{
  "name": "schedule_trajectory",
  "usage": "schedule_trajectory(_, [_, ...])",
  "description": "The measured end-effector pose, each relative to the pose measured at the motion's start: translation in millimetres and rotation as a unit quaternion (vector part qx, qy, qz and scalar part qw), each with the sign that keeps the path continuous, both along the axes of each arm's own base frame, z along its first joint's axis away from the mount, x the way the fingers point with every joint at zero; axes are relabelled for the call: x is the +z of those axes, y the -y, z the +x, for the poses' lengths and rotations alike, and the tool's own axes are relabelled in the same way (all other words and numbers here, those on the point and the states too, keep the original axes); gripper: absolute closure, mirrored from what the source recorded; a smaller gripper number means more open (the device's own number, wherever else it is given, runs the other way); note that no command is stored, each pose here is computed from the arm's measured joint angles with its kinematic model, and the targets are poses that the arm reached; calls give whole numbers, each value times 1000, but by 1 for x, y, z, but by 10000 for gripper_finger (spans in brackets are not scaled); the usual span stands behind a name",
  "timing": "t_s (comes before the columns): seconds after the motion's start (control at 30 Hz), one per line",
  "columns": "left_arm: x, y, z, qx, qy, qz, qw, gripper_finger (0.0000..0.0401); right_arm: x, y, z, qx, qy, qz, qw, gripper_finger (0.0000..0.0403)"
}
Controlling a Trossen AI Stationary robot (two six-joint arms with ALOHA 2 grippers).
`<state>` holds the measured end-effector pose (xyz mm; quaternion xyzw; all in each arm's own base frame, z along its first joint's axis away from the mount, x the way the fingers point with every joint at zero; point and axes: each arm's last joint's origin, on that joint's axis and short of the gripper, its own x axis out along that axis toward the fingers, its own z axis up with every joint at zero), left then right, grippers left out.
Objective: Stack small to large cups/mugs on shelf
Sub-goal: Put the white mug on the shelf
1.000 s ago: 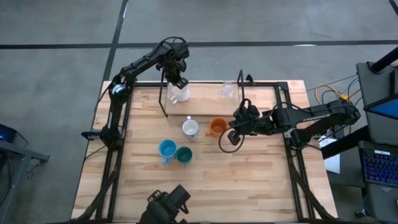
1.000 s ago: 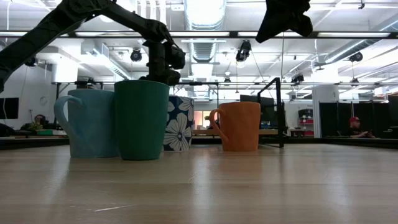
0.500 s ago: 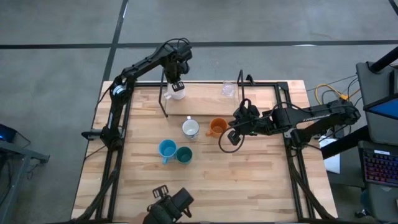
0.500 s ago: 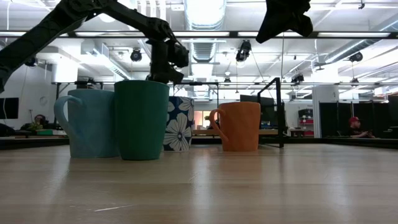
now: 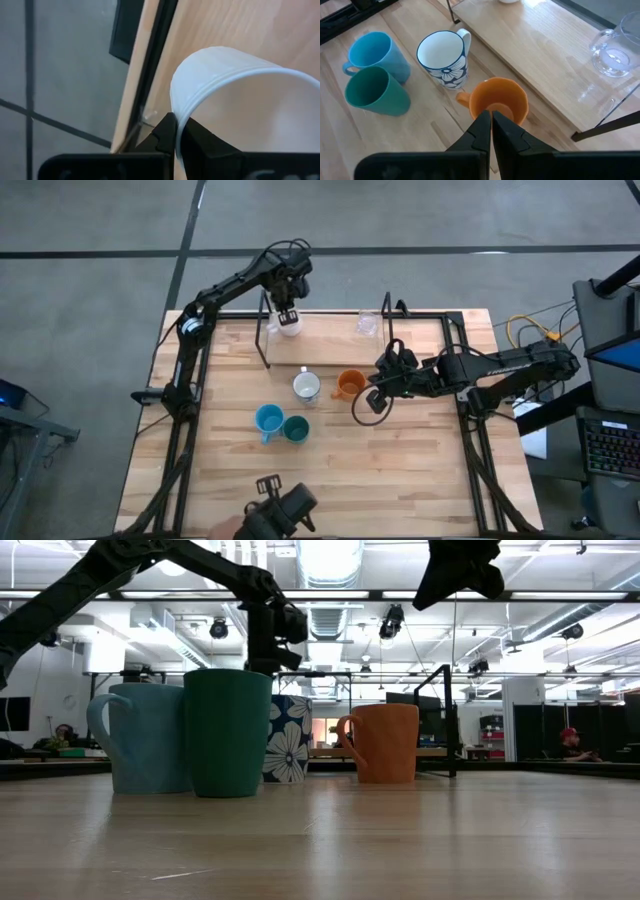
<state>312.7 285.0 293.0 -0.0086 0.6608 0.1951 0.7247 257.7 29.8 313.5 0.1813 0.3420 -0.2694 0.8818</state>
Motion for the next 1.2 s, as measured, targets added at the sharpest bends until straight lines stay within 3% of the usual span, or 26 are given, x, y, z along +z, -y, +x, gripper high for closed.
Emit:
schedule_trajectory(0.2, [1, 0, 3, -50, -15, 22, 998, 401, -1, 0, -1, 0, -4, 0, 1000, 394])
schedule_trajectory(0.43, [1, 1, 4, -66, -16, 16, 998, 401, -2, 0, -2, -7, -11, 3, 1000, 394])
schedule_trajectory(0.63, [0, 4, 4, -75, 9, -16, 997, 401, -2, 0, -3, -7, -13, 3, 1000, 394])
schedule_trajectory(1.2, [0, 5, 5, -74, 7, -14, 997, 401, -1, 1, -5, -6, -17, 2, 1000, 394])
